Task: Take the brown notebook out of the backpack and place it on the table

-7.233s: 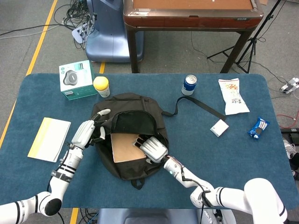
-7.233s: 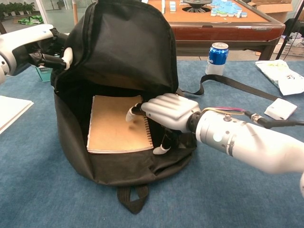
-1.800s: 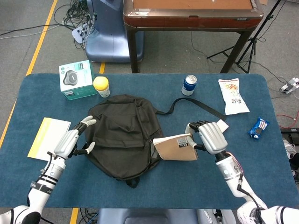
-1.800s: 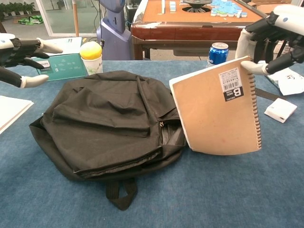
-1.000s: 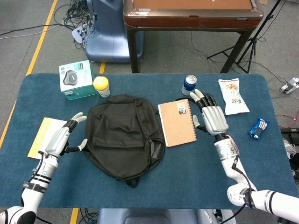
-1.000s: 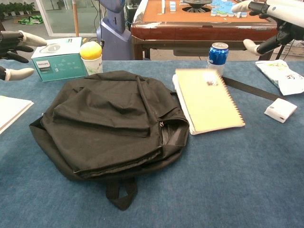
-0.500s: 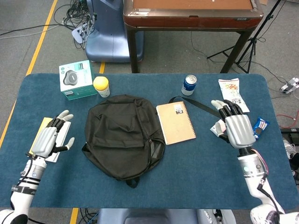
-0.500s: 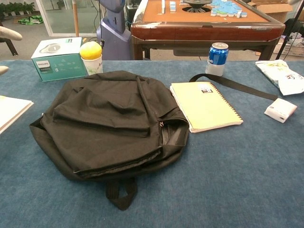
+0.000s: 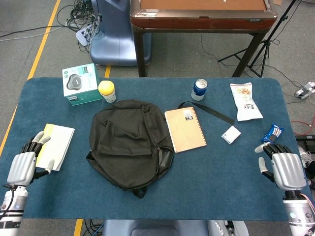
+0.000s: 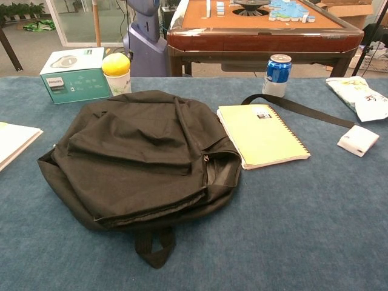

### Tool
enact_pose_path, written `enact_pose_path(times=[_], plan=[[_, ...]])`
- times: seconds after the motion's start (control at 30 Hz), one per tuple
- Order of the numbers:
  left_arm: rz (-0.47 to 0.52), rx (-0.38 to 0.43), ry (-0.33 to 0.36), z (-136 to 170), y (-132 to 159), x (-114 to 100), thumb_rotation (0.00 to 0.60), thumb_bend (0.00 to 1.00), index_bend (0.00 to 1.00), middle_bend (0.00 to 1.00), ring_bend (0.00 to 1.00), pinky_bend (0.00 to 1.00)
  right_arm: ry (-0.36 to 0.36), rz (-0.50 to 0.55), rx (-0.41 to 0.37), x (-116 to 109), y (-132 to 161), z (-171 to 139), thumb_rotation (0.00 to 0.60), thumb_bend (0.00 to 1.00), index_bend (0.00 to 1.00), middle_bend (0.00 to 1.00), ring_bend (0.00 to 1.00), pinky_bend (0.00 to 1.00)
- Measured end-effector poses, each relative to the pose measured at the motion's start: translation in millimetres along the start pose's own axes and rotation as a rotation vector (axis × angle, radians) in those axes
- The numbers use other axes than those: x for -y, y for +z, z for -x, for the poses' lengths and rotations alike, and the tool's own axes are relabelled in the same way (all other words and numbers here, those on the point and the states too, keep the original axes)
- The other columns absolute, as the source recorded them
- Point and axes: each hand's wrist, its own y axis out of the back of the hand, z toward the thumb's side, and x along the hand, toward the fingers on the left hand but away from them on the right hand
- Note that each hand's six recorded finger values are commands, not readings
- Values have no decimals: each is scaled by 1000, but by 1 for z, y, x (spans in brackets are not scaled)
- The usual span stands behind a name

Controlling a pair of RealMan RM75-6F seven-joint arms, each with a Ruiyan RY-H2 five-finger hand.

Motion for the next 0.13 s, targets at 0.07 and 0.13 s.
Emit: enact_pose_path(times=[0.07,0.13], plan=[[-2,-18,11,8,-4,0,600,341,175,40,37,90,3,0,16,2,-6,-6,600,541,450,400,342,401],[2,-31,19,16,-7,0,600,341,177,40,38,90,7,18,20,4,-8,-9,600,541,453,400,342,401]])
